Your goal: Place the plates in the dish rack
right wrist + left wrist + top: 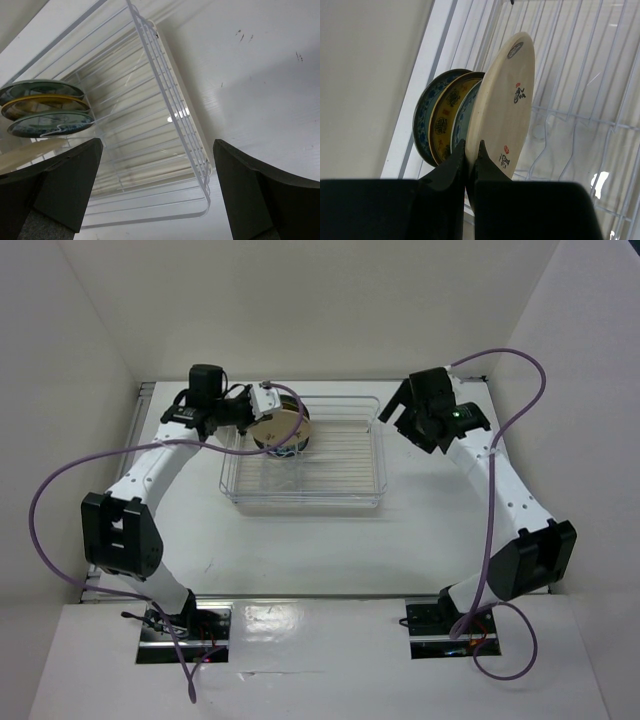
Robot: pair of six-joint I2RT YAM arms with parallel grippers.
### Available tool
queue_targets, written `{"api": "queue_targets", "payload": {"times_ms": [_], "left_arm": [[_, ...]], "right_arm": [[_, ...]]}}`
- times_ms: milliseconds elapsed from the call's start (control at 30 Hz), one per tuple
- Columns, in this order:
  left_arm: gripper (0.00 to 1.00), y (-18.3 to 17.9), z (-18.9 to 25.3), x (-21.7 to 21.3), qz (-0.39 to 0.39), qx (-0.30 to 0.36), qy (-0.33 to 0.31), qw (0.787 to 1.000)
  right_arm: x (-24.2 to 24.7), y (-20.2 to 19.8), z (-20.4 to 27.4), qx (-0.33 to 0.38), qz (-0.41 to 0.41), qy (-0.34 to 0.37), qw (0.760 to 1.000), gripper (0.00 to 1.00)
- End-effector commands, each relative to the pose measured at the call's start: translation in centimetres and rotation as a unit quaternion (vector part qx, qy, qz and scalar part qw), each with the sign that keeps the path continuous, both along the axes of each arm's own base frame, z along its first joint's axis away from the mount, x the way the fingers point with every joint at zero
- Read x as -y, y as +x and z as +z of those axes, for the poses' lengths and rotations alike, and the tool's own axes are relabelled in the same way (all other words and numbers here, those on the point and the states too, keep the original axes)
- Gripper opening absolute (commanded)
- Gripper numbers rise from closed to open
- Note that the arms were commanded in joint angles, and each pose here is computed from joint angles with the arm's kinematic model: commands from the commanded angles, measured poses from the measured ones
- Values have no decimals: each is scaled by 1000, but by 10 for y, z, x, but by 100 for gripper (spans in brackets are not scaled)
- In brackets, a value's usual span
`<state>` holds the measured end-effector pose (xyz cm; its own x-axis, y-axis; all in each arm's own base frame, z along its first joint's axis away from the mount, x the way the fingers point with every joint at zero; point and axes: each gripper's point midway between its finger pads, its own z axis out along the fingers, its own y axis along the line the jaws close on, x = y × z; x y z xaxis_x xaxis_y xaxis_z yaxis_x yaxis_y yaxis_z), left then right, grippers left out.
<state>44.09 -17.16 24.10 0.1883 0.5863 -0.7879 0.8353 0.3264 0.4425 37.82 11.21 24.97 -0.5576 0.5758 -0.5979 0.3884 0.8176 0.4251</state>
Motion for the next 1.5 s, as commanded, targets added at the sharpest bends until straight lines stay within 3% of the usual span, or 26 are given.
{"api": "queue_targets", "payload": {"times_ms": [0,400,833,1067,1100,1233,1433,1467], "left_arm": [[0,16,32,-2,1,53,-10,999],[0,21,29,-3,3,55,-16,998],[0,5,-26,2,-9,-12,-26,1000],[0,13,-50,0,20,-36,-39,998],[4,14,-55,-1,27,-44,-39,998],[44,19,-55,-3,44,-50,-45,997],[69,22,-48,-3,55,-53,-54,996],[78,20,-51,-3,61,-69,-60,994]], "right_arm": [[1,0,-5,-8,-4,-3,1000,100],[-2,4,-12,-15,0,-2,1000,100],[4,1,-28,-39,-13,-17,999,100],[3,0,-48,-66,8,-28,997,100],[2,3,-51,-67,9,-28,997,100],[3,2,-60,-82,17,-40,996,100],[8,9,-57,-66,22,-60,996,100],[10,11,-53,-60,21,-67,996,100]]}}
